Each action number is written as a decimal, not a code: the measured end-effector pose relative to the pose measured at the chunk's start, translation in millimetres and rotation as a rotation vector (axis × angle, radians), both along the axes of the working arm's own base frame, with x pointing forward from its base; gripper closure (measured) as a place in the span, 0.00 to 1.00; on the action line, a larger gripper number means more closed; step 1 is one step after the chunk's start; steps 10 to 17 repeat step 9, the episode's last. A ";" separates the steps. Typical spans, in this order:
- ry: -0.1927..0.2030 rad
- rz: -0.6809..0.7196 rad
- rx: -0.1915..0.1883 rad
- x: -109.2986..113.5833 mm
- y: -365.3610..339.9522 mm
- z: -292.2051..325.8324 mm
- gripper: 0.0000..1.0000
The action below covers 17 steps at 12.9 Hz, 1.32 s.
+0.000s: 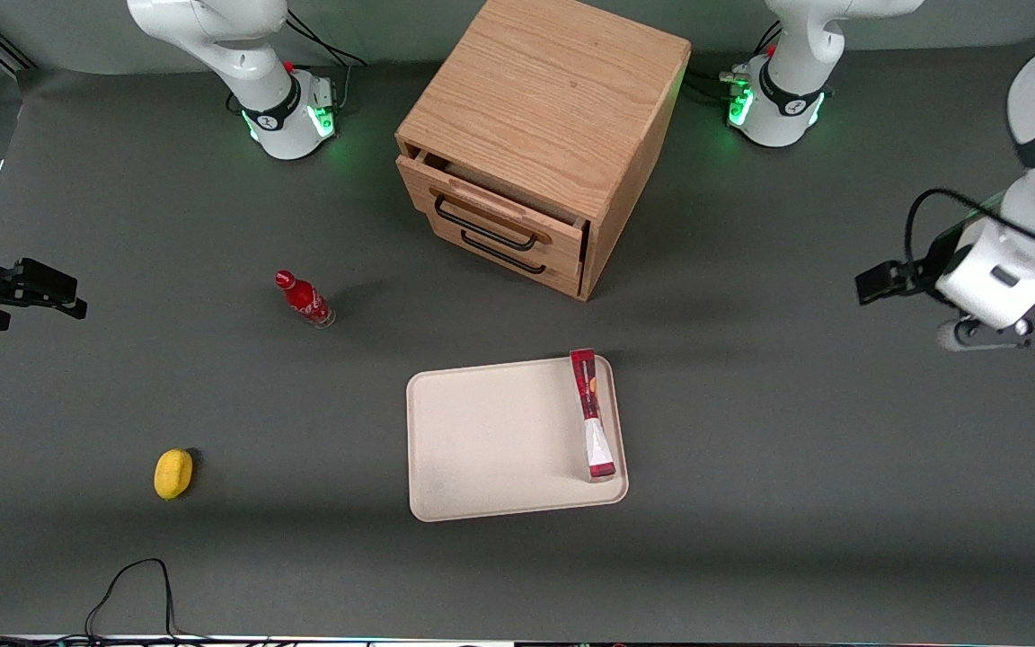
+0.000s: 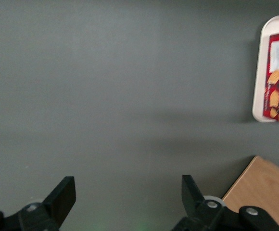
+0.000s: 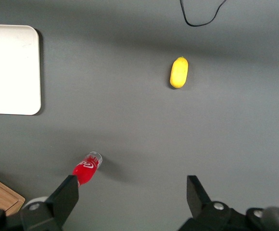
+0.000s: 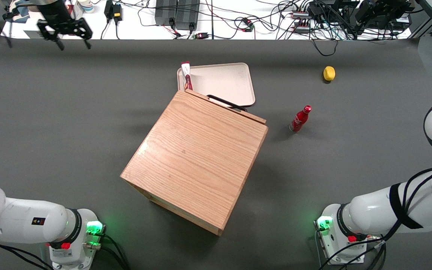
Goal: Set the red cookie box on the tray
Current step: 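Open the left gripper and withdraw it away from the tray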
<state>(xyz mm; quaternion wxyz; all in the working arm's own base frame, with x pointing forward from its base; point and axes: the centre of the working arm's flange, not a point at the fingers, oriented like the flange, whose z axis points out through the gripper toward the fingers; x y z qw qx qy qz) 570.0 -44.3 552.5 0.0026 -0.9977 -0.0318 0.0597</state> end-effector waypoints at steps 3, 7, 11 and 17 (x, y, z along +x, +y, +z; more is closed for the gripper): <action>0.016 0.059 -0.001 -8.5 56.3 0.0 0.00; 0.012 0.069 -0.003 -9.7 71.2 12.4 0.00; 0.016 0.078 -0.003 -10.8 75.9 16.4 0.00; 0.016 0.078 -0.003 -10.8 75.9 16.4 0.00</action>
